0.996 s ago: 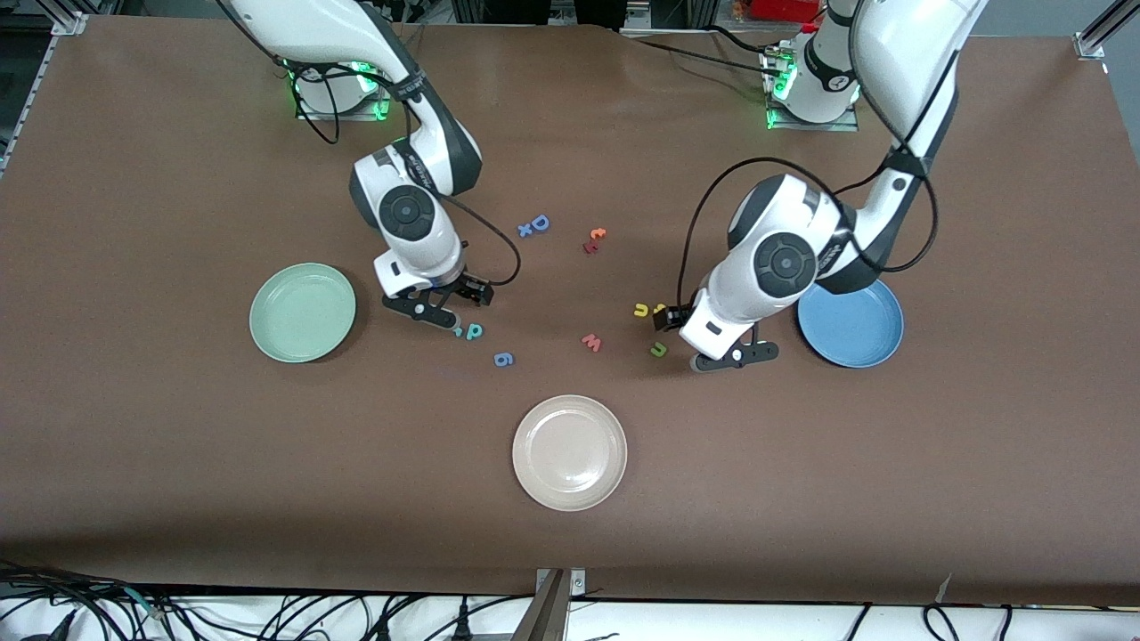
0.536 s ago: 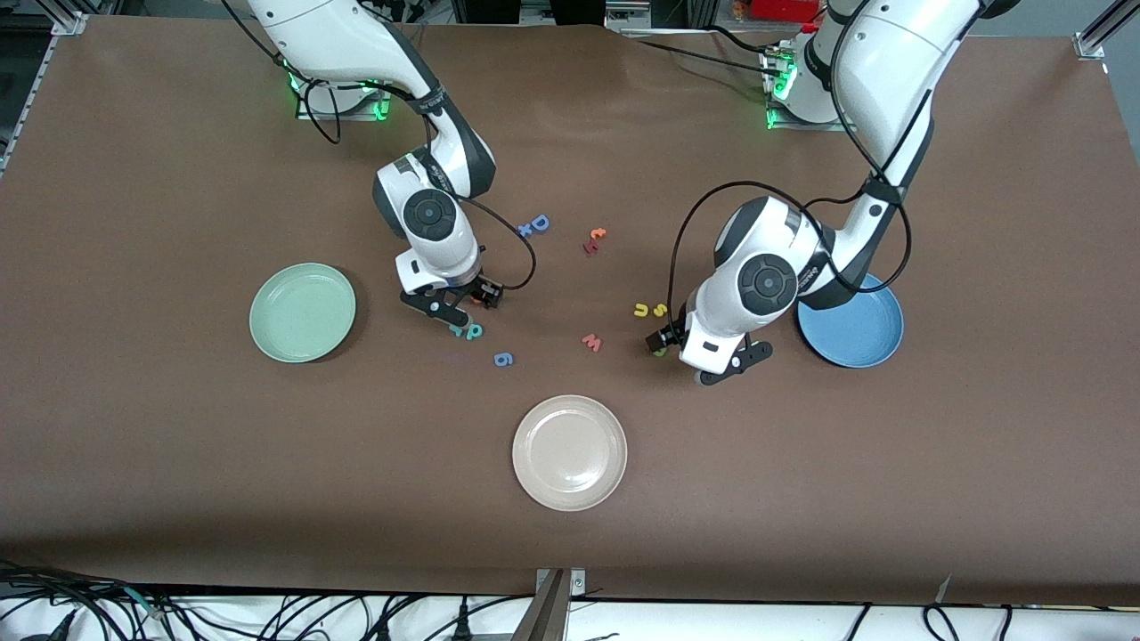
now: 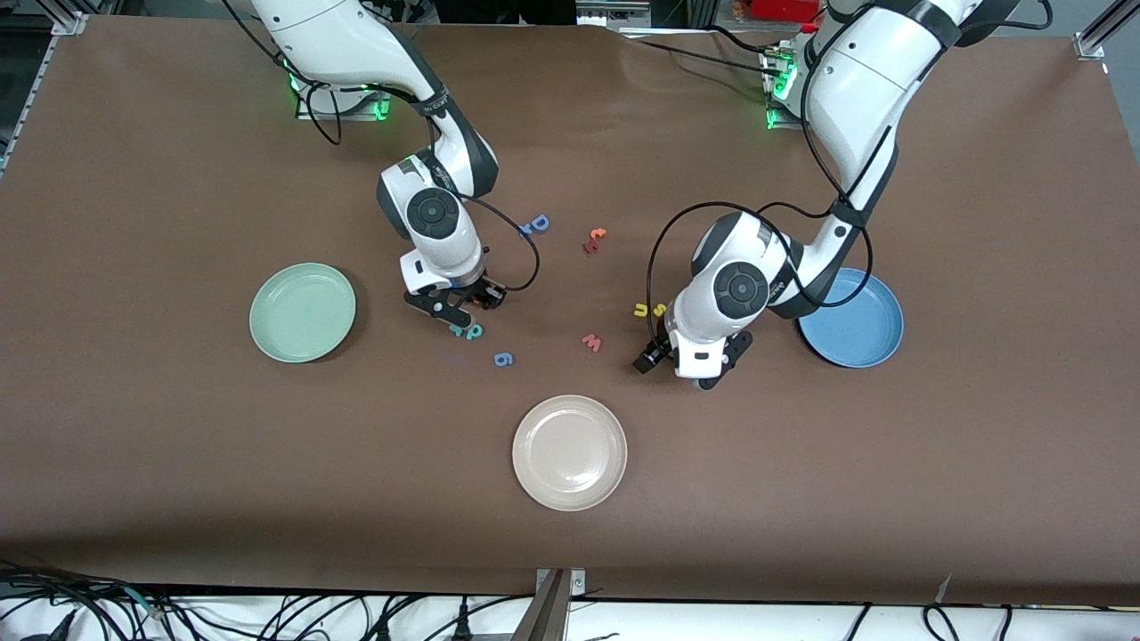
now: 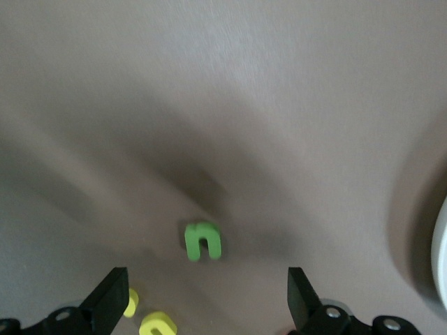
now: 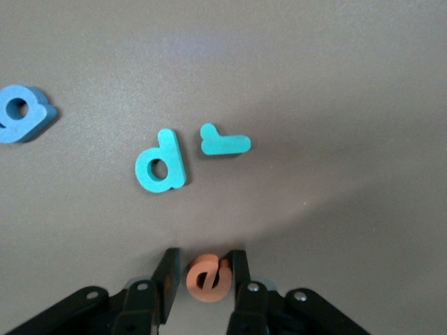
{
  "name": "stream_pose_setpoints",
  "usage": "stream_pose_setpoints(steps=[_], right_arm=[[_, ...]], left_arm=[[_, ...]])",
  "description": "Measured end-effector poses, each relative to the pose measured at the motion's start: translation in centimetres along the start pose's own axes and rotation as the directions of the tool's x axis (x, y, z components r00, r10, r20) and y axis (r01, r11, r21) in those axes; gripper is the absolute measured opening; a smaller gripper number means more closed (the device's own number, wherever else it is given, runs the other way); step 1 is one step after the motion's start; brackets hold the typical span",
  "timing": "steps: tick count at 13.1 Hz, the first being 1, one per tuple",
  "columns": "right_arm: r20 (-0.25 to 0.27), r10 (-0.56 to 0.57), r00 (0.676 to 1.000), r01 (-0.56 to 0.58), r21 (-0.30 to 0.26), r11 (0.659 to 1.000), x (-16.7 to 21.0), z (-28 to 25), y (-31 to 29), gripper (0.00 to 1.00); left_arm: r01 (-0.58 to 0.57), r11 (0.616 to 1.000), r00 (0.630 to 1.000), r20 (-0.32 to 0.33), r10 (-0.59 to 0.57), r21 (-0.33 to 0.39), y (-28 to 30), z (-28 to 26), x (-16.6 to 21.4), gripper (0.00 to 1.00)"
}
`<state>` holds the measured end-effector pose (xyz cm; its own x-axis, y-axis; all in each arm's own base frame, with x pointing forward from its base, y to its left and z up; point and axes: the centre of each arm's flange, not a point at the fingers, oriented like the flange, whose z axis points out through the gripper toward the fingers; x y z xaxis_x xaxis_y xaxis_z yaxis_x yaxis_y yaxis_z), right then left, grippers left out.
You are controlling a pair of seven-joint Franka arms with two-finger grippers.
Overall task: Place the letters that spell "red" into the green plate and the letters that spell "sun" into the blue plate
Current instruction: 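Grasp the orange e with the right gripper while the left gripper grasps the green n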
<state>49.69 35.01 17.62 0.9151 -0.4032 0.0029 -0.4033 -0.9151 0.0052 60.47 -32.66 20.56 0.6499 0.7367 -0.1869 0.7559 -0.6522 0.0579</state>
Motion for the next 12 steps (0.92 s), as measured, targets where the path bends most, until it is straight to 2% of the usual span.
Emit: stream_pose_setpoints(steps=[2, 3, 4, 5, 8, 12], right_arm=[[0.0, 0.0, 1.0, 0.0, 0.0, 1.0, -0.2, 0.0, -0.1, 0.39], [-0.001, -0.001, 1.0, 0.001, 0.001, 1.0, -0.2, 0.0, -0.1, 0.34], [-0.001, -0.001, 1.0, 0.001, 0.001, 1.0, -0.2, -0.1, -0.2, 0.34], [-0.002, -0.001, 1.0, 0.001, 0.002, 1.0, -0.2, -0.1, -0.2, 0.29], [-0.003, -0.007, 1.0, 0.007, -0.011, 1.0, 0.4, -0.2, 0.2, 0.29], [0.007, -0.136, 0.991, 0.136, -0.097, 0.986, 6.7, -4.5, 4.5, 0.29]], left_arm=[[0.023, 1.0, 1.0, -0.02, -0.023, -0.004, -0.2, -0.4, 1.8, 1.0], [0.032, 0.999, 0.999, -0.026, -0.032, -0.005, -0.3, -0.5, 2.3, 1.0], [0.049, 0.999, 0.998, -0.026, -0.049, -0.005, -0.3, -0.5, 2.3, 1.0], [0.064, 0.998, 0.998, -0.025, -0.064, -0.004, -0.2, -0.4, 1.9, 1.0], [0.133, 0.991, 0.991, -0.021, -0.133, 0.007, 0.0, 0.5, 0.4, 1.0], [0.177, 0.984, 0.984, -0.017, -0.177, 0.033, -0.2, 2.4, -0.4, 0.99]])
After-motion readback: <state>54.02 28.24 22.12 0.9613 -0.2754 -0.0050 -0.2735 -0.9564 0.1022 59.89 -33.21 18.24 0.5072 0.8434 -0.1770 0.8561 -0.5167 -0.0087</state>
